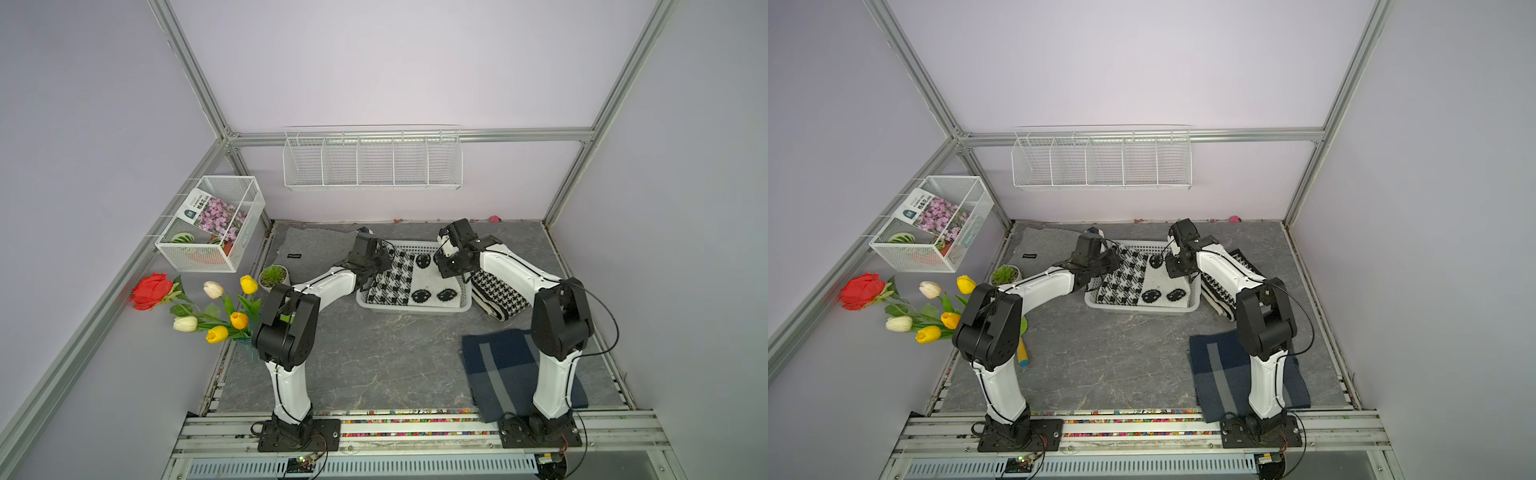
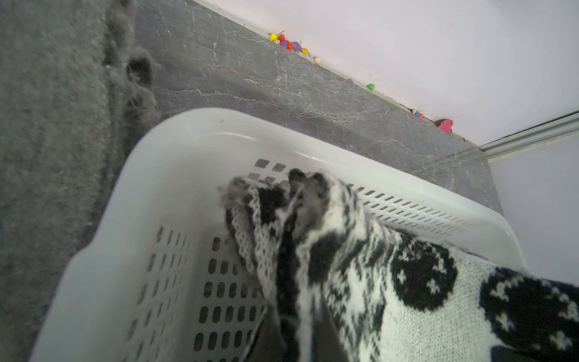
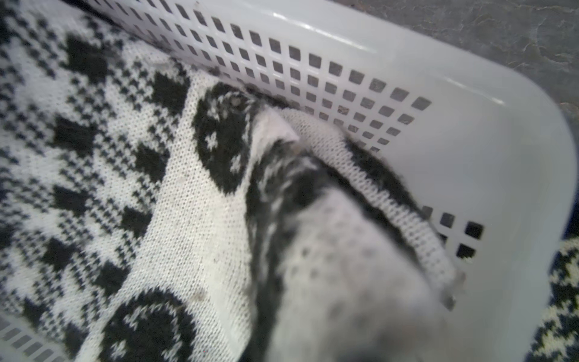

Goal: Put the folded scarf in the basket
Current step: Place the scarf in the basket, then adjust the scarf at the center of the board.

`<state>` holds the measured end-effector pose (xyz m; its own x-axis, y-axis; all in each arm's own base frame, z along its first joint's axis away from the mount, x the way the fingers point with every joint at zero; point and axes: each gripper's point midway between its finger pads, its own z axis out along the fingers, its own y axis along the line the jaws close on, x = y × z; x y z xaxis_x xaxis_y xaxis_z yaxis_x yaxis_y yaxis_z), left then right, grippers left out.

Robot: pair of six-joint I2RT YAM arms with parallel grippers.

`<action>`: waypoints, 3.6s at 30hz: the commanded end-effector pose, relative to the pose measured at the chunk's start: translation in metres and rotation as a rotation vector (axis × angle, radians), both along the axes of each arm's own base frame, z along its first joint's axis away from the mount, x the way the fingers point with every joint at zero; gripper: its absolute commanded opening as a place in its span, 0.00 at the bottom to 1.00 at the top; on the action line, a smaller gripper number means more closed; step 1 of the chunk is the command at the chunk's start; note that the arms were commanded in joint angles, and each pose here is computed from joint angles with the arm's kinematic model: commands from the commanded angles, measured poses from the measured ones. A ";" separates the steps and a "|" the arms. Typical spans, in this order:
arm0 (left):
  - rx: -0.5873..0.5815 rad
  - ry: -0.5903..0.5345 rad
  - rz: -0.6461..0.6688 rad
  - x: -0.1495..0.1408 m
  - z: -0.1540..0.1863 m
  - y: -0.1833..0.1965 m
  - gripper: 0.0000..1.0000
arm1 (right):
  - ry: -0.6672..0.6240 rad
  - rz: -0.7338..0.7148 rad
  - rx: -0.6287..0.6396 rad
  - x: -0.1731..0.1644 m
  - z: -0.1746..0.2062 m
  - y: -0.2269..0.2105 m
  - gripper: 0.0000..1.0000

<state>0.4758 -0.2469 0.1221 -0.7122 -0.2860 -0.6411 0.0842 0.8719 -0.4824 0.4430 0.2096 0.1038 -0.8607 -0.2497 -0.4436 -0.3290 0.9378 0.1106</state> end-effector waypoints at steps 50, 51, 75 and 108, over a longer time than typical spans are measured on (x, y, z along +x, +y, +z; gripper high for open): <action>0.045 -0.045 -0.127 0.023 -0.025 -0.026 0.48 | -0.027 -0.037 -0.192 0.020 -0.017 -0.016 0.32; 0.049 -0.047 -0.132 0.023 -0.025 -0.026 0.48 | -0.027 -0.035 -0.187 0.019 -0.016 -0.016 0.32; 0.009 -0.123 -0.262 -0.137 0.091 -0.035 0.49 | -0.075 0.183 -0.093 -0.238 0.039 0.002 0.47; -0.031 -0.195 -0.302 -0.229 0.038 0.026 0.46 | 0.186 0.092 -0.201 -0.300 -0.107 -0.004 0.51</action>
<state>0.2474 -0.2196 0.1600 -0.6380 -0.1120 -0.7618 0.4132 0.7850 -0.4615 0.1603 0.1825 0.0190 -0.8814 -0.3603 -0.3055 -0.3405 0.9328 -0.1179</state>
